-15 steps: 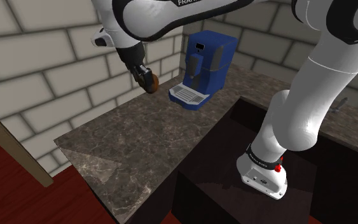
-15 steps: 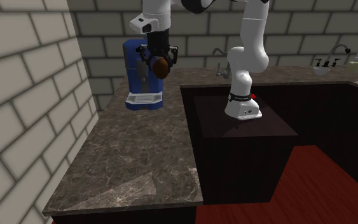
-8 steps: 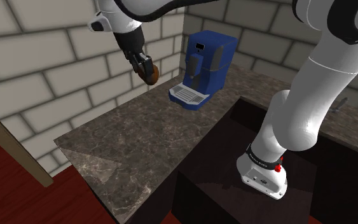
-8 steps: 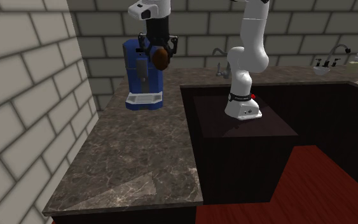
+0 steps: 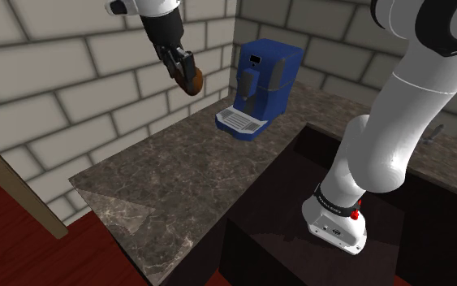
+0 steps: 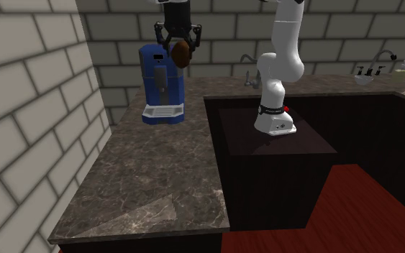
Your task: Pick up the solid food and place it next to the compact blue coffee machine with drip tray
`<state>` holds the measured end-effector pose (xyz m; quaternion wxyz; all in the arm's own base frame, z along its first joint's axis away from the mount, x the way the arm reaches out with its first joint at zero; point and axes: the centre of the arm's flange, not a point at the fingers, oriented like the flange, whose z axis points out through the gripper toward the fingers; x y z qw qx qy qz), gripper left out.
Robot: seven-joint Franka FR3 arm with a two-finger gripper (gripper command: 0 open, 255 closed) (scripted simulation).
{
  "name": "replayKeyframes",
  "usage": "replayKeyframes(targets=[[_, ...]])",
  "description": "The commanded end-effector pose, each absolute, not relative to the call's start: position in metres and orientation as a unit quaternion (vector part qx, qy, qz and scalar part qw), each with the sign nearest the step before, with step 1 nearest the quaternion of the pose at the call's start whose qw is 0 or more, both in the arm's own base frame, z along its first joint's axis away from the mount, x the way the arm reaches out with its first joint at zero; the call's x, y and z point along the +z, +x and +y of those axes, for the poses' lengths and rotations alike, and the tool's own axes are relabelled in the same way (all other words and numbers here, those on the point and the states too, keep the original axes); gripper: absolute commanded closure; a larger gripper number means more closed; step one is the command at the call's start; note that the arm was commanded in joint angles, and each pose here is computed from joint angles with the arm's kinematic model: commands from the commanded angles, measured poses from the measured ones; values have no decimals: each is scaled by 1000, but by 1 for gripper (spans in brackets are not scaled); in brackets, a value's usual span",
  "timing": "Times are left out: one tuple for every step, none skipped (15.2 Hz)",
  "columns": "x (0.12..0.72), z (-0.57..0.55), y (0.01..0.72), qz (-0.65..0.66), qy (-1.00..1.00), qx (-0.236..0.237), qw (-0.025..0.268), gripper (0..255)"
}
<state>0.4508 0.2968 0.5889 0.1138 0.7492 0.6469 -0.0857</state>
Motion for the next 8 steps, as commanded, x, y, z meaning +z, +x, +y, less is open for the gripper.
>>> replayKeyframes(targets=[[600,297,451,647,749,-86,114,255],[602,297,451,647,749,-86,114,255],[602,284,449,647,749,-86,114,255],[602,271,447,647,749,-86,114,255],[602,258,445,647,749,-86,114,255],[602,245,443,647,749,-86,114,255],[602,232,441,647,749,-86,114,255],[602,219,439,647,749,-86,114,255]])
